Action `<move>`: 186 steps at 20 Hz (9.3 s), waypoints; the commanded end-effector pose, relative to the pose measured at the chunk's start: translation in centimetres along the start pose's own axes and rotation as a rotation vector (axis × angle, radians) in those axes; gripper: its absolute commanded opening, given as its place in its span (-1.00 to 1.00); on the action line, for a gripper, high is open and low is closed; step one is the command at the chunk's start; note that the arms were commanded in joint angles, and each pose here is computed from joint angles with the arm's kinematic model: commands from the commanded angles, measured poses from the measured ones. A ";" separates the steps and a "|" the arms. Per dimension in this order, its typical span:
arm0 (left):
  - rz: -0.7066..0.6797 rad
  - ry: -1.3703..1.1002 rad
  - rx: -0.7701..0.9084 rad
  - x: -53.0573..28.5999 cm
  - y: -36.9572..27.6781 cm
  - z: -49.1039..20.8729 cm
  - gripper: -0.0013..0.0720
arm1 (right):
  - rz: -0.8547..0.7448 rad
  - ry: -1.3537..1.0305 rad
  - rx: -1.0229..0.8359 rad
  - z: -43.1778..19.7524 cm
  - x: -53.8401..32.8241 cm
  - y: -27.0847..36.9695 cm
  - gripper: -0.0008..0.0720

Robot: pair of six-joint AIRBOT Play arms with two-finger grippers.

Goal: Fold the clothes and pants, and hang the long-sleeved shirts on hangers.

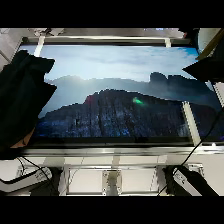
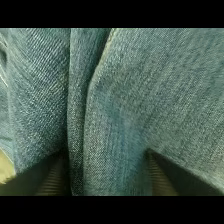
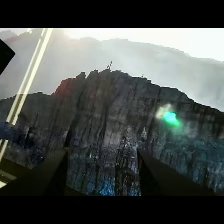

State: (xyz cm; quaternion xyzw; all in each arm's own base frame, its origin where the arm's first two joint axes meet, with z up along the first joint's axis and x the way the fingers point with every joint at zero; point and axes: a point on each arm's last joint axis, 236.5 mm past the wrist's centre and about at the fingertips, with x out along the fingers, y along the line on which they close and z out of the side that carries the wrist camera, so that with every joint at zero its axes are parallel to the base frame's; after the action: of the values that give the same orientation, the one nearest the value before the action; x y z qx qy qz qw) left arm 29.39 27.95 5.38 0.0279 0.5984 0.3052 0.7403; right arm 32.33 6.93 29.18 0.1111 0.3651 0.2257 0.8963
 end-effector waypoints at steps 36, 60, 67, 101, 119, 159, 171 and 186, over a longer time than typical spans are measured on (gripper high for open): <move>-0.827 0.056 0.393 -13.2 -30.0 -14.3 0.51 | -0.341 0.033 -0.077 4.3 -1.5 -8.8 0.37; -0.901 0.100 0.514 -11.2 -28.2 -18.2 -0.90 | 0.105 0.404 -0.122 -3.4 27.4 -0.3 0.37; -0.747 0.048 0.416 -10.5 -22.8 -17.4 -0.90 | 0.175 0.530 -0.141 -11.5 39.3 3.3 0.37; -0.649 -0.162 0.098 -10.5 -17.7 -12.2 -0.90 | -0.133 0.239 -0.150 0.8 0.9 0.6 -0.91; -0.522 -0.085 0.085 -8.7 -15.1 -13.7 -0.90 | 0.153 0.367 0.036 -8.9 32.5 1.8 0.14; -0.536 -0.040 0.078 -8.7 -15.4 -14.7 -0.90 | -0.129 0.552 -0.542 -4.7 25.8 2.0 -0.91; -0.570 -0.026 0.074 -9.2 -16.1 -15.0 -0.90 | -0.019 0.232 -0.401 -0.1 33.6 3.8 0.09; -0.573 -0.019 0.071 -9.2 -16.1 -15.1 -0.90 | 0.363 0.570 -0.032 -17.3 47.5 7.6 0.10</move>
State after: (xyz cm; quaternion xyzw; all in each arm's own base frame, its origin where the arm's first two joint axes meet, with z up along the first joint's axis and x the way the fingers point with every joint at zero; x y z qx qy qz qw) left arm 21.60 5.51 2.53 -0.1119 0.5857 0.0611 0.8005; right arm 48.57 36.03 -8.69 0.0872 0.5686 0.3941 0.7168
